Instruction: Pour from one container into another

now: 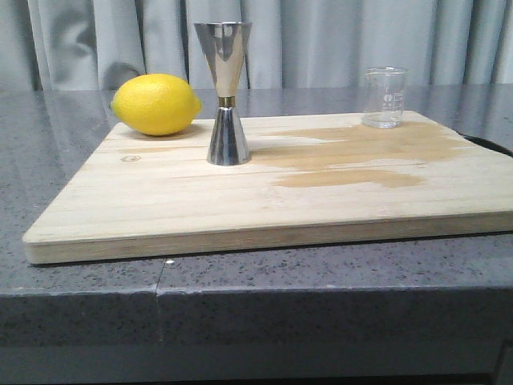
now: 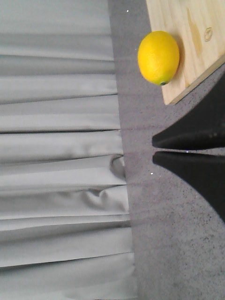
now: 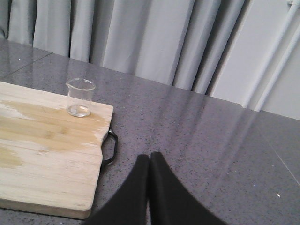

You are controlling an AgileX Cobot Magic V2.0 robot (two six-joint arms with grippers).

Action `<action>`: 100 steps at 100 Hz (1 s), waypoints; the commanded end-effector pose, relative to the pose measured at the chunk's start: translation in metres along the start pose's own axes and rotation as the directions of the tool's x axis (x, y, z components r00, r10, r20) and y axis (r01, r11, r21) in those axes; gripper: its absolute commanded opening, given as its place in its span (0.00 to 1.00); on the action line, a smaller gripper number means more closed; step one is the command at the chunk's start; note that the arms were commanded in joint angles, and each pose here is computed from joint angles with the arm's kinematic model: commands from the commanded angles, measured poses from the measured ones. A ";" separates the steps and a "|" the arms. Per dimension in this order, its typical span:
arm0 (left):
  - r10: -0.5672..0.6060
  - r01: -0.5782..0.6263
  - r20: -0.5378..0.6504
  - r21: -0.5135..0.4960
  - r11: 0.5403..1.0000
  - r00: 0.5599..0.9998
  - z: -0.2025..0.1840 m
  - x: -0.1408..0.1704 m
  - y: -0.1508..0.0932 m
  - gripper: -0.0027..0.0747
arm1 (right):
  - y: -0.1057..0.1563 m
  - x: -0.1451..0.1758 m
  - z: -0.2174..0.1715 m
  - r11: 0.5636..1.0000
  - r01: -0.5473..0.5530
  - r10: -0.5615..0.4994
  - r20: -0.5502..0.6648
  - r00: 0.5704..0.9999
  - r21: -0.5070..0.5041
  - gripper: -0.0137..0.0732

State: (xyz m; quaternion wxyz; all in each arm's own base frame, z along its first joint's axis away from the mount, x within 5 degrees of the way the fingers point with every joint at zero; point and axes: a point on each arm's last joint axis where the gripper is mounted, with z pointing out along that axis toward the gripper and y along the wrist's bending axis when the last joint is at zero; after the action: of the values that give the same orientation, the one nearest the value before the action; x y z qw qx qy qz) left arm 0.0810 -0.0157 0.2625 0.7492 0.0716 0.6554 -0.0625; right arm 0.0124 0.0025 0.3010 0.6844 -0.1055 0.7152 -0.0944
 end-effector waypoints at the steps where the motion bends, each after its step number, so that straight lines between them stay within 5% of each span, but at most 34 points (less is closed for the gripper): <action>1: -0.025 0.026 0.076 -0.003 1.000 0.997 -0.002 -0.004 0.000 0.01 | -0.004 -0.013 -0.003 0.999 -0.005 0.002 0.089 0.996 0.033 0.09; 38: 0.018 0.001 0.107 -0.173 0.985 0.994 -0.033 0.041 0.009 0.01 | -0.004 -0.013 -0.003 0.999 -0.005 0.002 0.089 0.996 0.033 0.09; 67: -0.014 -0.005 -0.101 -0.182 0.983 0.995 -0.036 0.061 0.009 0.01 | -0.004 -0.013 -0.003 0.999 -0.005 0.002 0.089 0.996 0.033 0.09; 100: 0.004 -0.005 -0.008 -0.189 0.982 1.000 -0.036 0.052 0.009 0.01 | -0.004 -0.013 -0.003 0.999 -0.005 0.002 0.089 0.996 0.033 0.09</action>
State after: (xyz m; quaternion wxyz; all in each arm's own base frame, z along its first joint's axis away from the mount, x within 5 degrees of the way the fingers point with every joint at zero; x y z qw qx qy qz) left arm 0.0563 -0.0008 0.2046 0.7092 0.0095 0.7049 0.0013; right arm 0.0124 0.0026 0.3010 0.6846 -0.1050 0.7153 -0.0931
